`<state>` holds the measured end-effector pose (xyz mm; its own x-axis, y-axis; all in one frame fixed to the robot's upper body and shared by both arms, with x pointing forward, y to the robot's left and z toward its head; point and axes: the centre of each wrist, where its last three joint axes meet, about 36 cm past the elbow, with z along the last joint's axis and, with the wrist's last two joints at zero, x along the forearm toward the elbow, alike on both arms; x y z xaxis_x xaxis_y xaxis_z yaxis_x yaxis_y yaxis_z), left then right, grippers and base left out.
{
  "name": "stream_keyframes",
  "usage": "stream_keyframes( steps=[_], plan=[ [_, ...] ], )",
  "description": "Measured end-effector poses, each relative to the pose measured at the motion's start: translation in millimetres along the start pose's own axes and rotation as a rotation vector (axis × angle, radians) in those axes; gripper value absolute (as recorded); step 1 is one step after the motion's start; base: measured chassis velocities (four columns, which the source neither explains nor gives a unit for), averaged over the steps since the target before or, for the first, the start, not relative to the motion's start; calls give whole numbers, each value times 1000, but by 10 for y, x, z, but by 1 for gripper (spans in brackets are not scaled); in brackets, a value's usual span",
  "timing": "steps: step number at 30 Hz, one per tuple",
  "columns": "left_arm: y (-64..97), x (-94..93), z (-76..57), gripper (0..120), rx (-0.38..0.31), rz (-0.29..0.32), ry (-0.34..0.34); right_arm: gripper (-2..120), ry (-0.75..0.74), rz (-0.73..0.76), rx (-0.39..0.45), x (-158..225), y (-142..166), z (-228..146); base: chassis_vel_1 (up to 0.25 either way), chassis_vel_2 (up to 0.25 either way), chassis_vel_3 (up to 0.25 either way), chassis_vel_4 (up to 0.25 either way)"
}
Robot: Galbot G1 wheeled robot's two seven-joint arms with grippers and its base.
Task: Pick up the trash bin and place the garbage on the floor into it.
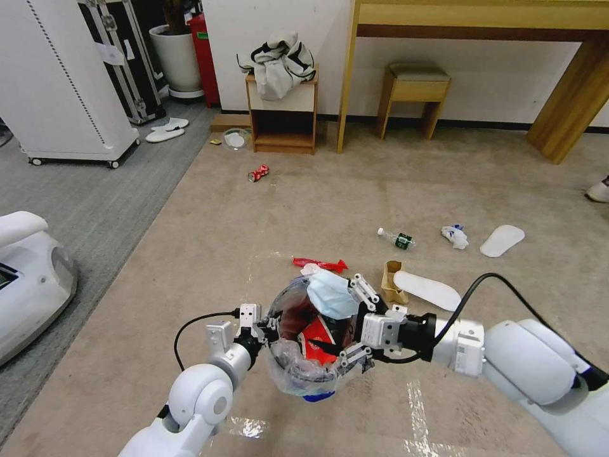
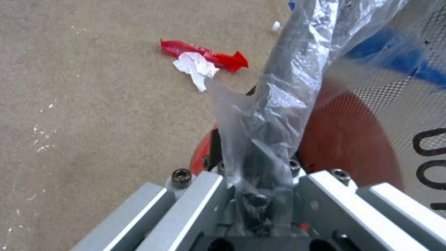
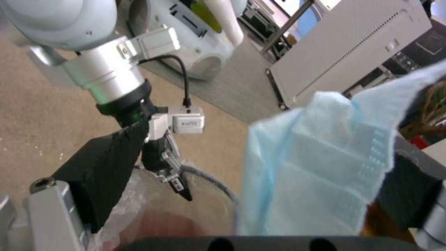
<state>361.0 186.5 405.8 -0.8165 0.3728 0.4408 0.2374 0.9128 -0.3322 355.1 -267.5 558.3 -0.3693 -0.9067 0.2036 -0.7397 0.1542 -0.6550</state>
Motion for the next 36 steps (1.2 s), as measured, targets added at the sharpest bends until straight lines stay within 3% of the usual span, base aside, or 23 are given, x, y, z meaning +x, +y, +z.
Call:
stream_keyframes(
  steps=[23, 36],
  plan=[
    [-33, -41, -12, 1, 13, -6, -14, 100, -19, -188, 69, 89, -130, 104, 0, 0, 0, 0],
    [-100, -49, -40, 1, 48, -8, 5, 100, 28, -256, 230, 105, -180, 153, 0, 0, 0, 0]
  ],
)
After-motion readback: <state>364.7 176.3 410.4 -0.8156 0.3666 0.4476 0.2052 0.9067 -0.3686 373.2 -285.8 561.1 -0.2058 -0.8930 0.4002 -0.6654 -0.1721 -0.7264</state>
